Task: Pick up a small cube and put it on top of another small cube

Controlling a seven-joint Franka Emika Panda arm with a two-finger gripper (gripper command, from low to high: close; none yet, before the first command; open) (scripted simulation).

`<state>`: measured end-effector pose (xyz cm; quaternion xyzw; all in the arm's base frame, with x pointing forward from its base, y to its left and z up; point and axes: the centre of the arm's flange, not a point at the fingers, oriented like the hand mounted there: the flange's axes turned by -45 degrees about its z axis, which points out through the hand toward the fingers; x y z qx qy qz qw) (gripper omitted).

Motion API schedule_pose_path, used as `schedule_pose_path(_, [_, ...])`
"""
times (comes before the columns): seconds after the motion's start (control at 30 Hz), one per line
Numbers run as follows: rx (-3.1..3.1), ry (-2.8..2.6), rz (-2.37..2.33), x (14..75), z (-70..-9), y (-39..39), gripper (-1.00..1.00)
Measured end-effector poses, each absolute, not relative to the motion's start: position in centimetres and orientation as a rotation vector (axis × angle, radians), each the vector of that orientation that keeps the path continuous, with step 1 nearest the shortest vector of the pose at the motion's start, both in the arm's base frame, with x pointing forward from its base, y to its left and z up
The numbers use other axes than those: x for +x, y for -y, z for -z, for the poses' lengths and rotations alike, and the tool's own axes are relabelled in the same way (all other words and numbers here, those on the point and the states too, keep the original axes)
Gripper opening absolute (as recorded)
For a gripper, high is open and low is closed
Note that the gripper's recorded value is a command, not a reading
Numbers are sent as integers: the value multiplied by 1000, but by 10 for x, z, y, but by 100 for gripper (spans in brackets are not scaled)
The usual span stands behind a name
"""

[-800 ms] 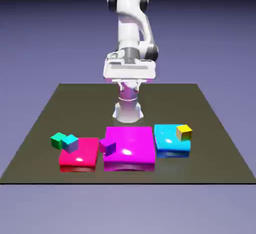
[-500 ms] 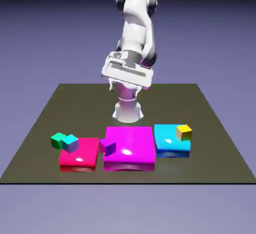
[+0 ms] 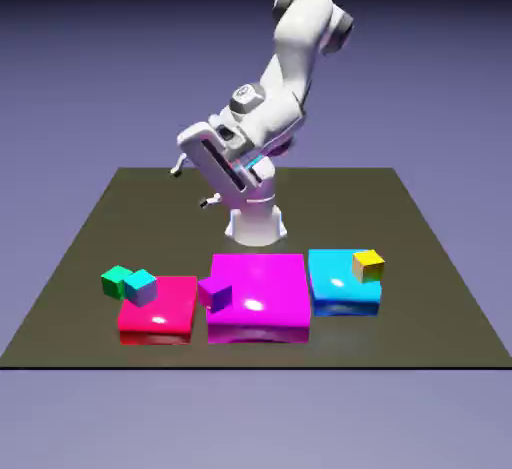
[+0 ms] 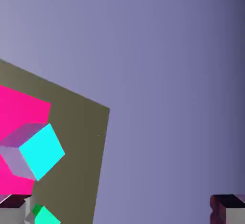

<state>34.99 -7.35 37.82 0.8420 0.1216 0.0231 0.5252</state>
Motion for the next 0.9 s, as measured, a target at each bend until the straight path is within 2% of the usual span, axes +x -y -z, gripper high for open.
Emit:
schedule_pose_path(0.5, [1283, -370, 563, 306, -342, 173, 0])
schedule_pose_path(0.9, [737, -663, 844, 275, -305, 239, 0])
